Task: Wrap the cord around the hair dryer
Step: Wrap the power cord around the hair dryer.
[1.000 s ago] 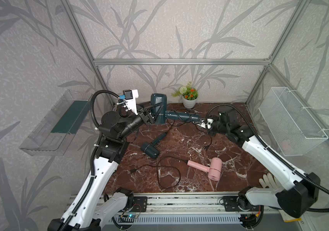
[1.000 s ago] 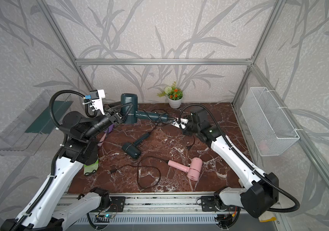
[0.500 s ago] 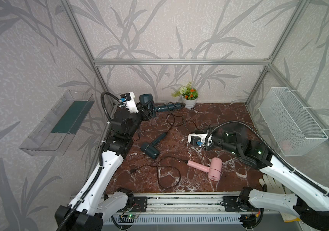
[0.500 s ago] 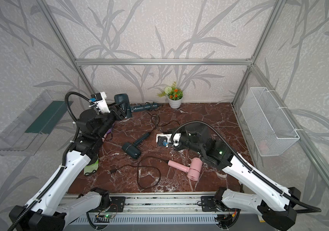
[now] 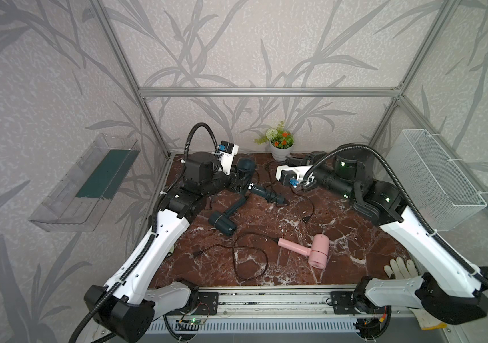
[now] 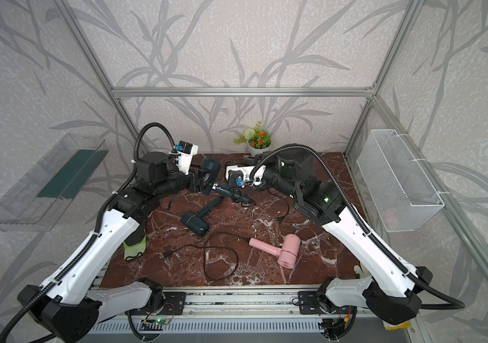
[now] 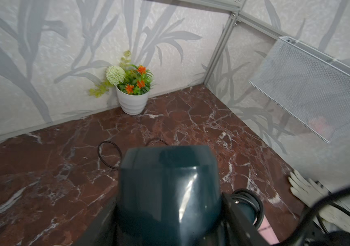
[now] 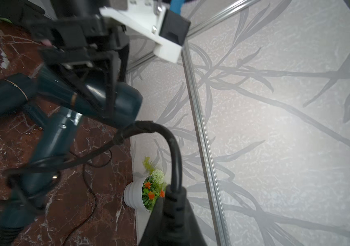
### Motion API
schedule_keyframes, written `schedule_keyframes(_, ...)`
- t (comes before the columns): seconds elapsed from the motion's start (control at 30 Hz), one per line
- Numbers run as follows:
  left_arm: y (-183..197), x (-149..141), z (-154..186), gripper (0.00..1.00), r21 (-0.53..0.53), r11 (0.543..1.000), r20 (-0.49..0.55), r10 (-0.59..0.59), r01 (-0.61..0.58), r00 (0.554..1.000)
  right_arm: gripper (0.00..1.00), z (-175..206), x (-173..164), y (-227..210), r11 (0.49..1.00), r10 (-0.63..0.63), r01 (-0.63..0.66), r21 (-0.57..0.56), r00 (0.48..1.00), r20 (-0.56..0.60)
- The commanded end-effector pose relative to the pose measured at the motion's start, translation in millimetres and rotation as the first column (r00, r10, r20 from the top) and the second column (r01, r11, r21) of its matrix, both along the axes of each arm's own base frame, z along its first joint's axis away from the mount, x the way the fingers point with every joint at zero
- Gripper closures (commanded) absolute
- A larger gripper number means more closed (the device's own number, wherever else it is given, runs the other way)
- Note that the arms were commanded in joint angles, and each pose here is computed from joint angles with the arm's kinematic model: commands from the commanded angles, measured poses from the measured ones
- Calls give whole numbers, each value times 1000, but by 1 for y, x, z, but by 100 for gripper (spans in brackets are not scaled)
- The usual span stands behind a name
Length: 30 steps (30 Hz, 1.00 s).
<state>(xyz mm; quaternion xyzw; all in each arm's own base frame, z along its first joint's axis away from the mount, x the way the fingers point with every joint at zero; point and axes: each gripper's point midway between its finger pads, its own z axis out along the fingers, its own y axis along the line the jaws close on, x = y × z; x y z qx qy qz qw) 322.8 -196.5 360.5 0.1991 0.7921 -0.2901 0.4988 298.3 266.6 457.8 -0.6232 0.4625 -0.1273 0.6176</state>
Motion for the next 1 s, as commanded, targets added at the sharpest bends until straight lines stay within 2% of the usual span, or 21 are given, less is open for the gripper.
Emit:
schedule_keyframes(0.0, -8, -46, 43, 100, -86, 983, 121, -151, 162, 981, 100, 10, 25, -17, 999, -15, 14, 52, 1000, 10)
schedule_keyframes(0.17, 9, -62, 95, 100, -304, 932, 226, -132, 199, 965, 100, -50, 54, -26, 996, -43, 53, 75, 991, -131)
schedule_keyframes(0.3, 18, -60, 129, 100, -431, 884, 290, -56, 183, 955, 100, -92, 49, -23, 993, -19, 44, 107, 974, -226)
schedule_keyframes(0.4, 32, -49, 145, 100, -536, 836, 300, 57, 119, 952, 100, -118, 31, -11, 988, 44, 4, 156, 952, -304)
schedule_keyframes(0.53, 51, -35, 153, 100, -692, 719, 279, 180, 67, 943, 100, -145, -3, 7, 976, 136, -64, 206, 924, -358)
schedule_keyframes(0.6, 66, -24, 146, 100, -742, 670, 232, 278, -15, 932, 100, -150, -17, 12, 968, 168, -81, 239, 914, -370)
schedule_keyframes(0.67, 82, -12, 134, 100, -758, 642, 178, 376, -117, 909, 100, -157, -33, 17, 971, 175, -97, 218, 911, -374)
schedule_keyframes(0.77, 96, 0, 122, 100, -729, 644, 143, 475, -232, 868, 100, -152, -55, 24, 977, 177, -122, 175, 922, -345)
schedule_keyframes(0.8, 97, 1, 120, 100, -713, 657, 149, 484, -245, 862, 100, -146, -59, 25, 979, 172, -125, 160, 929, -326)
schedule_keyframes(0.9, 86, 10, 109, 100, -625, 730, 166, 470, -276, 867, 100, -123, -67, 26, 986, 153, -131, 101, 952, -264)
schedule_keyframes(0.97, 67, 14, 101, 100, -555, 797, 197, 406, -240, 893, 100, -106, -67, 27, 989, 143, -133, 60, 965, -219)
